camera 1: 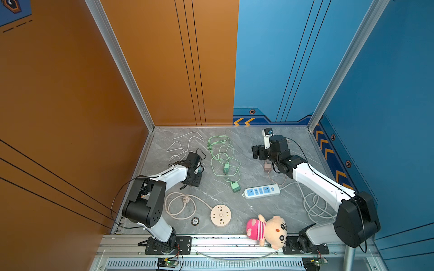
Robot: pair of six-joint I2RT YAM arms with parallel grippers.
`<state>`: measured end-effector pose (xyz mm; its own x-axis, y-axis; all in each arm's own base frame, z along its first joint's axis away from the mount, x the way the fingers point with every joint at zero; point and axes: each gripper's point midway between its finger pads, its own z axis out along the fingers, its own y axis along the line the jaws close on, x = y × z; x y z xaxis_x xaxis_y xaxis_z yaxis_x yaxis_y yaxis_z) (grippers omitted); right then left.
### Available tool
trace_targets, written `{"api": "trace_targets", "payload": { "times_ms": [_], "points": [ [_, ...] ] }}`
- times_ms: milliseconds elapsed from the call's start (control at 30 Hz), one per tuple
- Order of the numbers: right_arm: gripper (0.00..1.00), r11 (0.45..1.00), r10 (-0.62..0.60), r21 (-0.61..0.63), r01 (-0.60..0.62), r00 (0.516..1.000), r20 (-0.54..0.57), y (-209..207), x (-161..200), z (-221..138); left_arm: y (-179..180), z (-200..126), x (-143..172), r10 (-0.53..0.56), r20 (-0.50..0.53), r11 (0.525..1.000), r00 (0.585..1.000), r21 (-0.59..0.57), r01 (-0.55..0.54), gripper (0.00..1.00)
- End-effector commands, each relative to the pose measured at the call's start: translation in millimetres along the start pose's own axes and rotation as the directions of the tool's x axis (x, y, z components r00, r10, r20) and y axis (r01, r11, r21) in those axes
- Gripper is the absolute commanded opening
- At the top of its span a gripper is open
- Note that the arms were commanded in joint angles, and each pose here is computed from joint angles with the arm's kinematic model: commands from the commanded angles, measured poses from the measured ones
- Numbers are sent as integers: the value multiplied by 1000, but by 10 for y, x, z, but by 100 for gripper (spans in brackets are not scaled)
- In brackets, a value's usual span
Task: Insert plugs into power strip
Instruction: Pick up the plug from the middle-left of the table.
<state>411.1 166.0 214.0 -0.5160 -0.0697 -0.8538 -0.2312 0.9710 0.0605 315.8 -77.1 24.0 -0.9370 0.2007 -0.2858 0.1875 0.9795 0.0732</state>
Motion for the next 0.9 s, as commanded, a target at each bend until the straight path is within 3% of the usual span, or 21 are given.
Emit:
{"api": "trace_targets", "payload": {
  "times_ms": [0, 167, 333, 600, 733, 867],
  "points": [
    [100, 1000, 17, -7, -17, 1000, -11, 32, 11, -73, -31, -13, 8, 2, -16, 1000, 1000, 2, -2, 48],
    [100, 998, 35, -46, -36, 999, -26, 114, 41, -66, -20, -41, 16, -1, -7, 1000, 1000, -7, 1, 34],
    [99, 989, 61, -132, -68, 997, -57, 279, 47, -77, -64, -202, -37, 17, 49, 1000, 999, 0, -17, 31],
    [97, 931, 98, -337, -136, 987, -127, 702, 32, -83, -161, -727, -150, 50, 171, 998, 984, 31, -56, 32],
    [96, 860, 117, -471, -197, 974, -195, 994, 35, -109, -334, -908, -121, 125, 224, 989, 966, 45, -138, 32],
    [91, 740, 141, -608, -287, 950, -278, 1321, 43, -153, -528, -1079, -101, 203, 302, 974, 931, 37, -224, 32]
  ]
}}
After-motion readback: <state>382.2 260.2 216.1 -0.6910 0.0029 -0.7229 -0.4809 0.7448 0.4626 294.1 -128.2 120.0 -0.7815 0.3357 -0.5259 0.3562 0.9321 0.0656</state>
